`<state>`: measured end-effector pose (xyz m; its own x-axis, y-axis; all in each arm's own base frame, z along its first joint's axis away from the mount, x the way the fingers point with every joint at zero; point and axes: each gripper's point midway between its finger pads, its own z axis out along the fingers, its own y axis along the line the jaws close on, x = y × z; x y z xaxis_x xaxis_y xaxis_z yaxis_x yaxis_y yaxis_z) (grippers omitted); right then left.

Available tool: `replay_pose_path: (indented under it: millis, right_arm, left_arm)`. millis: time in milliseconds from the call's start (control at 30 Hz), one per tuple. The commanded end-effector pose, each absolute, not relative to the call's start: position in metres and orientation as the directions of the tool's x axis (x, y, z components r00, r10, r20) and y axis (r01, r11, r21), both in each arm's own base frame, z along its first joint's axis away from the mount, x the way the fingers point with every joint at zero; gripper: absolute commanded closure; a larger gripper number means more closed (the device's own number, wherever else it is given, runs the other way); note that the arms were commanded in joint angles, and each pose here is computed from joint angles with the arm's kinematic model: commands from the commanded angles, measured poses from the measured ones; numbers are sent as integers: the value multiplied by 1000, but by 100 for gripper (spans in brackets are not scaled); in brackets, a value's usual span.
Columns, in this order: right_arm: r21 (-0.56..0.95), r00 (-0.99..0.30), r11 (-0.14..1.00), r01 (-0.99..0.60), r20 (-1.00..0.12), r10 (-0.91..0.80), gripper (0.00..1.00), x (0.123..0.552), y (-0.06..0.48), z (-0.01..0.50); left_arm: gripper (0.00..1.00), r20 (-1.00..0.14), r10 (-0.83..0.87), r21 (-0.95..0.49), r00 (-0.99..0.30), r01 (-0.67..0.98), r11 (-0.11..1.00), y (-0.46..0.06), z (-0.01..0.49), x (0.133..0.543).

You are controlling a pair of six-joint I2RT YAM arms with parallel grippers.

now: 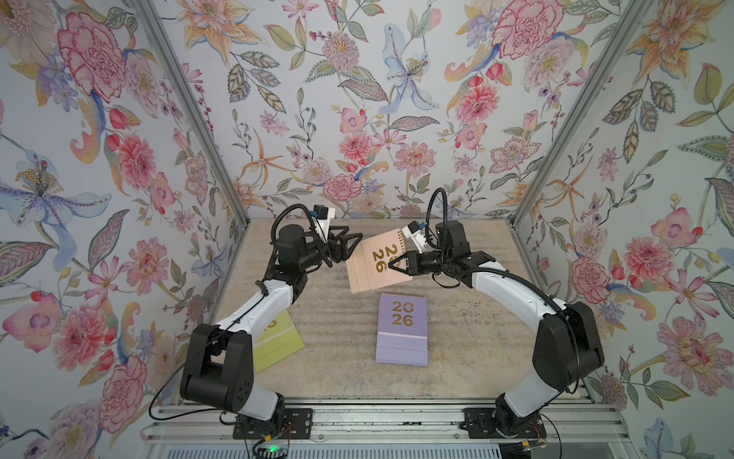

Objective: Stack the calendars
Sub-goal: Place the calendar at the calendar.

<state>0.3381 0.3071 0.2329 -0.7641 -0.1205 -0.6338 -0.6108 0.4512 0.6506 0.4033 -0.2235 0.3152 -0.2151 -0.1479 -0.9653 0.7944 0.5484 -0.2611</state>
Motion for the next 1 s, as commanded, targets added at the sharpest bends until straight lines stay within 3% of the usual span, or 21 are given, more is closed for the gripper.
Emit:
replay_pose_path:
  millis: [0,500,967]
  right_arm:
    - [462,-578,428,-777,-793,-192,97,320,304,254]
    - [173,-269,323,-931,-921,-283,100,274,291,276]
    - [-7,-86,270,-963,-939,-332,100,272,289,286]
  left_arm:
    - [29,-992,-115,2,53,914,405,-247,365,363]
    - [23,-997,29,72,68,980,187,-288,358,333]
    - [31,-994,113,-1,-7,999,51,-317,339,307]
